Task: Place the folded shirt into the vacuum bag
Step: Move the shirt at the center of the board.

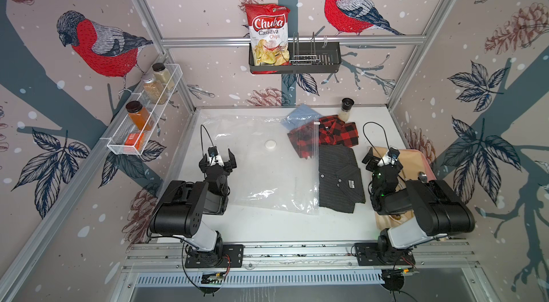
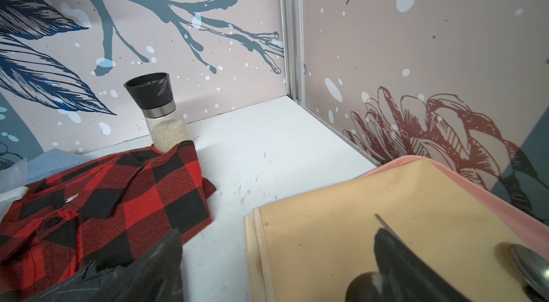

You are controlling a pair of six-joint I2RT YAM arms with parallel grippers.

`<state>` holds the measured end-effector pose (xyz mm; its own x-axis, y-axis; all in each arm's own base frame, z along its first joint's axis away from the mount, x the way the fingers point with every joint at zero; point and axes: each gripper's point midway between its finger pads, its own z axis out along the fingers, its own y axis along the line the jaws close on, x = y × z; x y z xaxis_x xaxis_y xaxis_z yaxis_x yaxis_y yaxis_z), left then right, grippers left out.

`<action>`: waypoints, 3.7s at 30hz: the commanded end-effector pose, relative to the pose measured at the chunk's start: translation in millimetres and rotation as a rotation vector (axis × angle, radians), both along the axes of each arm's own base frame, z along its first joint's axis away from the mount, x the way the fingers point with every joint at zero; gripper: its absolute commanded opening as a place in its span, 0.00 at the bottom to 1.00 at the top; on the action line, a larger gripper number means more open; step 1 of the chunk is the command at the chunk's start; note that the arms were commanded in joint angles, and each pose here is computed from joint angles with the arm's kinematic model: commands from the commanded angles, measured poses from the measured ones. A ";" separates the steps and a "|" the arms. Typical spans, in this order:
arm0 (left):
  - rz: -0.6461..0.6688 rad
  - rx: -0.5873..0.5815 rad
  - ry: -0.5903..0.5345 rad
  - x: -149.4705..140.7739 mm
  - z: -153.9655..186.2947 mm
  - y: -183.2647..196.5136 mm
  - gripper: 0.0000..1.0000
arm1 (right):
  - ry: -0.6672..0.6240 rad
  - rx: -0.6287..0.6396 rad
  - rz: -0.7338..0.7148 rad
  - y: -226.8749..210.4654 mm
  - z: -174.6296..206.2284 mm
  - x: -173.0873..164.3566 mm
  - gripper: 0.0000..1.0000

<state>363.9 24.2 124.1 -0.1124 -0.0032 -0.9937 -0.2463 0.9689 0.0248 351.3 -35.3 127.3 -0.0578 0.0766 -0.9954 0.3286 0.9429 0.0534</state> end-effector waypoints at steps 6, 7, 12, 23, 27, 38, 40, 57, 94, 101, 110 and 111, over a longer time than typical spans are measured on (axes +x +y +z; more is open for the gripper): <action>0.076 0.121 -0.159 -27.5 55.4 -11.6 0.99 | -0.123 -0.035 -0.024 -0.6 29.7 -18.8 1.00; 0.072 0.131 -0.171 -28.6 62.2 -14.5 0.99 | -0.128 -0.041 -0.076 -4.6 34.4 -22.7 1.00; 0.040 0.015 -0.228 -33.1 92.4 -21.9 0.99 | -0.130 -0.092 -0.078 6.7 68.0 -24.2 1.00; -0.236 -0.508 -0.155 -38.8 124.6 -71.3 0.99 | -0.141 0.175 0.110 42.7 139.6 -27.4 1.00; -0.502 -0.713 -0.164 -65.5 131.2 -110.7 1.00 | -0.110 0.321 0.221 62.3 148.8 -29.7 1.00; -0.673 -0.796 -0.131 -87.5 110.0 -134.6 0.96 | 0.056 0.587 0.368 69.2 119.4 0.7 1.00; -0.675 -0.836 -0.156 -90.3 104.9 -132.4 0.96 | 0.048 0.671 0.471 70.8 116.0 6.6 1.00; -0.557 -0.729 0.431 -43.3 -3.3 -166.9 0.96 | 0.486 0.808 0.698 143.4 18.1 135.5 0.74; -0.468 -0.626 0.599 -35.4 -52.5 -173.0 0.96 | 0.698 0.821 0.155 38.8 -127.9 189.7 0.39; -0.478 -0.621 0.609 -33.1 -50.4 -178.1 0.96 | 0.652 0.840 0.190 22.3 -107.1 190.8 0.40; -0.517 -0.597 0.595 -36.3 -29.4 -193.7 0.96 | 0.557 0.746 0.367 59.7 -22.6 178.5 0.61; -0.529 -0.601 0.587 -37.2 -24.6 -196.5 0.96 | 0.552 0.730 0.380 65.7 -14.5 171.6 0.64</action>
<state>327.7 -170.4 93.0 -0.7223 -0.3012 -0.6225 0.1090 0.8393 -0.5327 537.0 19.0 100.6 -0.6252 0.5879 -0.5133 0.2047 0.7582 0.6191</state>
